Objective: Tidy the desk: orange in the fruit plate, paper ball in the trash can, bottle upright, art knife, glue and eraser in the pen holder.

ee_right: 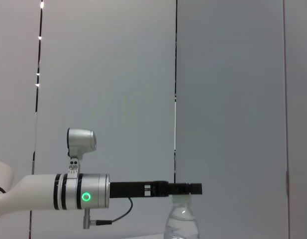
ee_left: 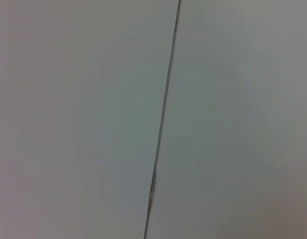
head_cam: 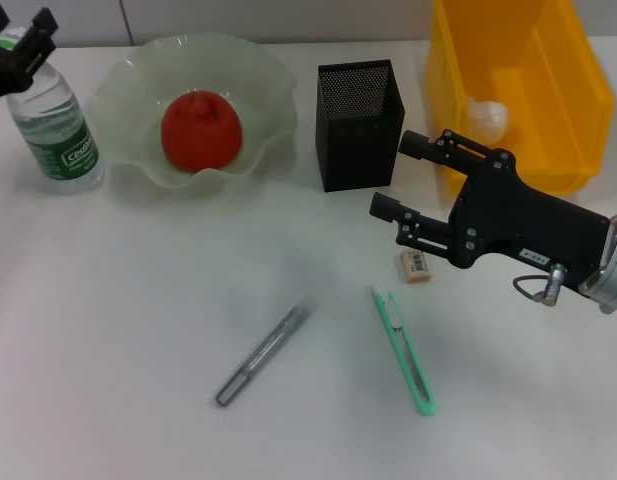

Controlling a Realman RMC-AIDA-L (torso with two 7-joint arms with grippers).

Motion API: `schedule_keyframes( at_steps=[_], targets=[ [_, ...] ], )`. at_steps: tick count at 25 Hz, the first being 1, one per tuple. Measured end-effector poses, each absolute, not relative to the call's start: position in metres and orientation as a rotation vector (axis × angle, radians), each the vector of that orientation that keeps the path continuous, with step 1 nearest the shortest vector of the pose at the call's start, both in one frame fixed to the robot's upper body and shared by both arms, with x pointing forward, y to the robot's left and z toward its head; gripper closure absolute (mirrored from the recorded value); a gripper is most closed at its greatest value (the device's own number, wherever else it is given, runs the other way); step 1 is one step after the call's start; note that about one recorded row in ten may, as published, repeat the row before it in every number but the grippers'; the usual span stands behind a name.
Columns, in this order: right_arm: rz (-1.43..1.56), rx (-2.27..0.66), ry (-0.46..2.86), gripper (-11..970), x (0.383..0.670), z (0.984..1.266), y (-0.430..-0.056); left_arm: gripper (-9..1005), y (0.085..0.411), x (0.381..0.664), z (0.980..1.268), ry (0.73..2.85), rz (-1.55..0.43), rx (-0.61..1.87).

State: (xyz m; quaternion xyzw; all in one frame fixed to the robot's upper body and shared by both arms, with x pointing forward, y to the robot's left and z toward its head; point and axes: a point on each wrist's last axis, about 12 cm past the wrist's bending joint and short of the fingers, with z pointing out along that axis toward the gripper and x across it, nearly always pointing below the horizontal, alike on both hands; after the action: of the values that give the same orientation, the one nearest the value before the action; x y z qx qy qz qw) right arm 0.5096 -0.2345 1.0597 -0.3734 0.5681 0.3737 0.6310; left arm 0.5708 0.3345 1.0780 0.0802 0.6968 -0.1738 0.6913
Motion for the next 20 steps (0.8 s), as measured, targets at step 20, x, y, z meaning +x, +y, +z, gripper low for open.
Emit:
schedule_keyframes(
  at_steps=[20],
  targets=[
    [0.891,-0.825,1.308,230,0.499,1.055,-0.238,367,0.276,0.554,1.127,1.298,-0.855,0.552]
  ],
)
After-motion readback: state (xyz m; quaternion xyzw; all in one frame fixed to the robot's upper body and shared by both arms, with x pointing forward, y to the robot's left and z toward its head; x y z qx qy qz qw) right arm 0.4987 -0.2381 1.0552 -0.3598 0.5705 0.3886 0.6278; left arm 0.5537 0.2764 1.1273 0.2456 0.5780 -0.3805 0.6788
